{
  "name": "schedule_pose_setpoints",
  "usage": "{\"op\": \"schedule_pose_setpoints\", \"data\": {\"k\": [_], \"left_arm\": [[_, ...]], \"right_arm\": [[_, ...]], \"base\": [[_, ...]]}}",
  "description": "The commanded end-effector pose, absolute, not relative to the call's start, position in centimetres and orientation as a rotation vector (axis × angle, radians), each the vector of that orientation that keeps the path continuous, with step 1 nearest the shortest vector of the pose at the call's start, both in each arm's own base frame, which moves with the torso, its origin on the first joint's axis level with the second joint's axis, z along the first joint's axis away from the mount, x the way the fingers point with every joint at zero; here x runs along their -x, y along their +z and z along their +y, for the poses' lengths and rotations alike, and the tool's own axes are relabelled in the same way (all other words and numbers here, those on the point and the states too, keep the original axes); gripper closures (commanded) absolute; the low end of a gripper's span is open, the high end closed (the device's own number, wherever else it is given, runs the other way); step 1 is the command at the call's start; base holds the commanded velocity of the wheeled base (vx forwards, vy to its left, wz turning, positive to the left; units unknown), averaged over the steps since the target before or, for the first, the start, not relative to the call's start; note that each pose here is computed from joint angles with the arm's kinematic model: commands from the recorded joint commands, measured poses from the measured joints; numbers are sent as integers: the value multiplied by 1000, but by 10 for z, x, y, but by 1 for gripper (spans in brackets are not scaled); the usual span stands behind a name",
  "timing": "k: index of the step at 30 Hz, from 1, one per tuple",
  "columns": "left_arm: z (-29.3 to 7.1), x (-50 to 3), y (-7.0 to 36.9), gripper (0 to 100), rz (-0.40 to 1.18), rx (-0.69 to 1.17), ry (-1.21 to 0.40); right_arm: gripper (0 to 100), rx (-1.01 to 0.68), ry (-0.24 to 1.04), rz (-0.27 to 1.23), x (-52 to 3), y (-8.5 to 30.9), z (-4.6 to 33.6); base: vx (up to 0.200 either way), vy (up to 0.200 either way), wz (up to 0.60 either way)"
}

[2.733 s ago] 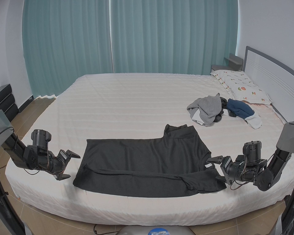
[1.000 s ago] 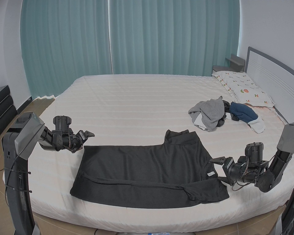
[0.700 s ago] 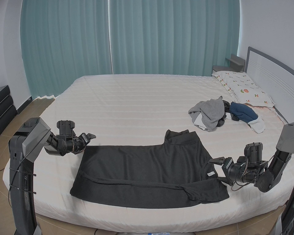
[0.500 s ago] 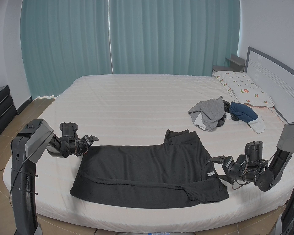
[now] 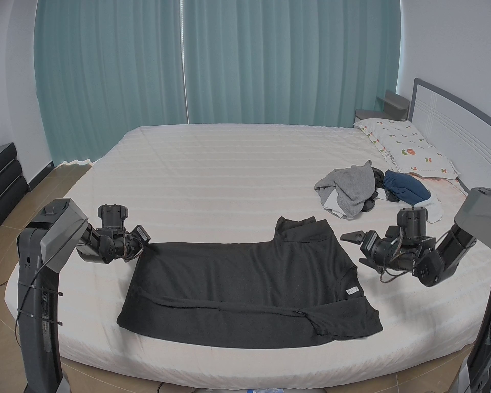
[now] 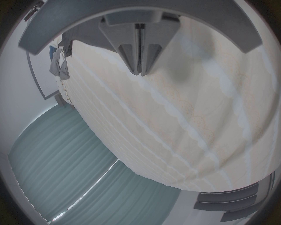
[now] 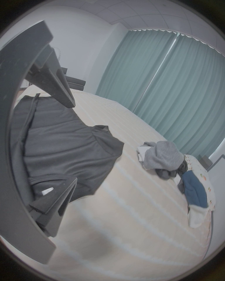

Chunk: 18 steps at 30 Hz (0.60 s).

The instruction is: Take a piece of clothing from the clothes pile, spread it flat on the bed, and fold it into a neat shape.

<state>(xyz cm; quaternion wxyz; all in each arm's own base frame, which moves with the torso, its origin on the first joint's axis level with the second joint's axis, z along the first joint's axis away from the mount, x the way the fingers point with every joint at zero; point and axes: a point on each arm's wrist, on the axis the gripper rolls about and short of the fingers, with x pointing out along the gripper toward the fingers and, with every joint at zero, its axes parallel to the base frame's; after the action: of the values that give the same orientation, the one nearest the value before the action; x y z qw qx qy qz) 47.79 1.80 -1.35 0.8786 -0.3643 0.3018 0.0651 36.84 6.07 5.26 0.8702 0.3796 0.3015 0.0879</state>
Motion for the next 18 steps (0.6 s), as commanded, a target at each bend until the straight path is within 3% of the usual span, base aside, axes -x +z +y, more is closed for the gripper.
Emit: {"op": "schedule_pose_setpoints", "data": {"k": [1,4,5,10,18], "left_arm": [[19,-474,10,100,587,811,160],[19,-474,10,100,591,813,161],[17,-471,8,100,604,819,158],[15,-471,6,100,611,818,158],[15,-468,2,100,627,819,162]], "right_arm": [[0,-694,185,665,-429,12,67],[0,-664,184,661,-435,6,69],[0,-538,172,618,-455,-10,70],[0,-405,194,596,-472,-27,69],[0,-362,216,517,-496,-24,73]], "base": [[0,0,0],[0,0,0],[0,0,0],[0,0,0],[0,0,0]]}}
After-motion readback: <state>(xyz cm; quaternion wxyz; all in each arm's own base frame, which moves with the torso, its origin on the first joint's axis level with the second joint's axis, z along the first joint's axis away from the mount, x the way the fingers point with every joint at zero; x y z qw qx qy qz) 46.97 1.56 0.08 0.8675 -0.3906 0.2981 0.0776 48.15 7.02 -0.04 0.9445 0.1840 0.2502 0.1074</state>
